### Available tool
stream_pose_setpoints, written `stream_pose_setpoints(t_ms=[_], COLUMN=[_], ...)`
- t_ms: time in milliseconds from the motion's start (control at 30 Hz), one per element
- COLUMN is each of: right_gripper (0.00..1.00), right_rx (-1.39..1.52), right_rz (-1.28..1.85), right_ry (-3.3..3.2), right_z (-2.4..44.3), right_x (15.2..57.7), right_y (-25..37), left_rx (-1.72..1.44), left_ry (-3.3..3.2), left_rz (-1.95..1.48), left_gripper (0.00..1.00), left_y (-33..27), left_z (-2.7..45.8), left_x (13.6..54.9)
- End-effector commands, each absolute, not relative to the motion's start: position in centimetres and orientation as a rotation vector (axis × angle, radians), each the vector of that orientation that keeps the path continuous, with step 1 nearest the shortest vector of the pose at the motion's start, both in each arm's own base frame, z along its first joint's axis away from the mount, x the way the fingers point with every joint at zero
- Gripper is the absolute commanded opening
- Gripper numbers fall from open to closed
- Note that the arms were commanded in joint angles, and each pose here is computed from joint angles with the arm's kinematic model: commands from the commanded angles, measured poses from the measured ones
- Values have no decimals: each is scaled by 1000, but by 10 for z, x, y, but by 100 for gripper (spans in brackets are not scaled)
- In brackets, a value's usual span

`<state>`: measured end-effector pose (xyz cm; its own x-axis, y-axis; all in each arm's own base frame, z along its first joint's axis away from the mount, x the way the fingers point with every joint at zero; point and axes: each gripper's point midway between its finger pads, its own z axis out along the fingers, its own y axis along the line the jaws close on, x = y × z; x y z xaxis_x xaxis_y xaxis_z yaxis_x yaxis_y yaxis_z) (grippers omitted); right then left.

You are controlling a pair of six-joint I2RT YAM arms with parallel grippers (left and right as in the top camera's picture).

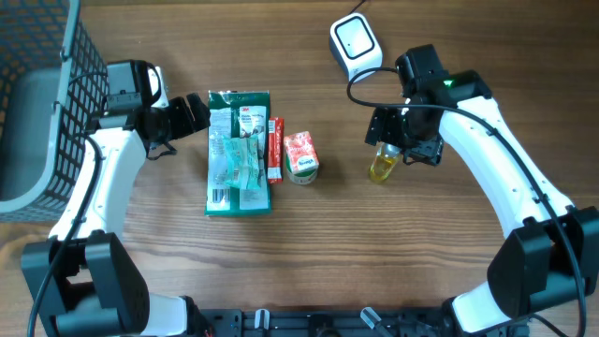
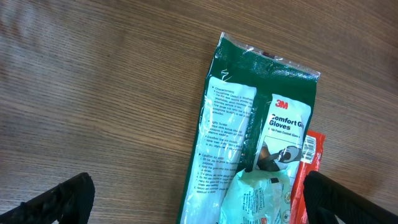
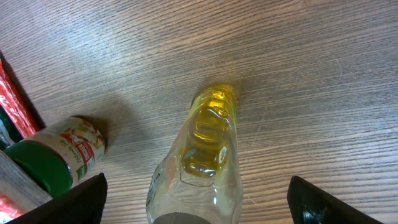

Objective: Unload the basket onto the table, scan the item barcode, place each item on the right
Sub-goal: 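Lower the right gripper around the oil bottle neck and close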

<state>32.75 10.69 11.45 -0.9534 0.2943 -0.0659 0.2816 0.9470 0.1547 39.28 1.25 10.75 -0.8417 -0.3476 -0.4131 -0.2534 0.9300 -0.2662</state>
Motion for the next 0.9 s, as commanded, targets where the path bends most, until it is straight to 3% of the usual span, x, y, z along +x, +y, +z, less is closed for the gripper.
stream_pose_setpoints(t_ms=[0, 100, 867], right_gripper=[92, 86, 86], right_rx=[462, 464, 497], right_rz=[198, 194, 151], right_ry=[3035, 3041, 3036], right_z=[108, 108, 106], right_x=[324, 322, 318], right_y=[106, 106, 112], left_rx=[-427, -427, -427], left_ry=[2593, 2593, 2593], left_rz=[-263, -263, -263], left_gripper=[100, 100, 100], left_y=[18, 18, 18], left_z=[117, 117, 117], left_x=[397, 397, 397])
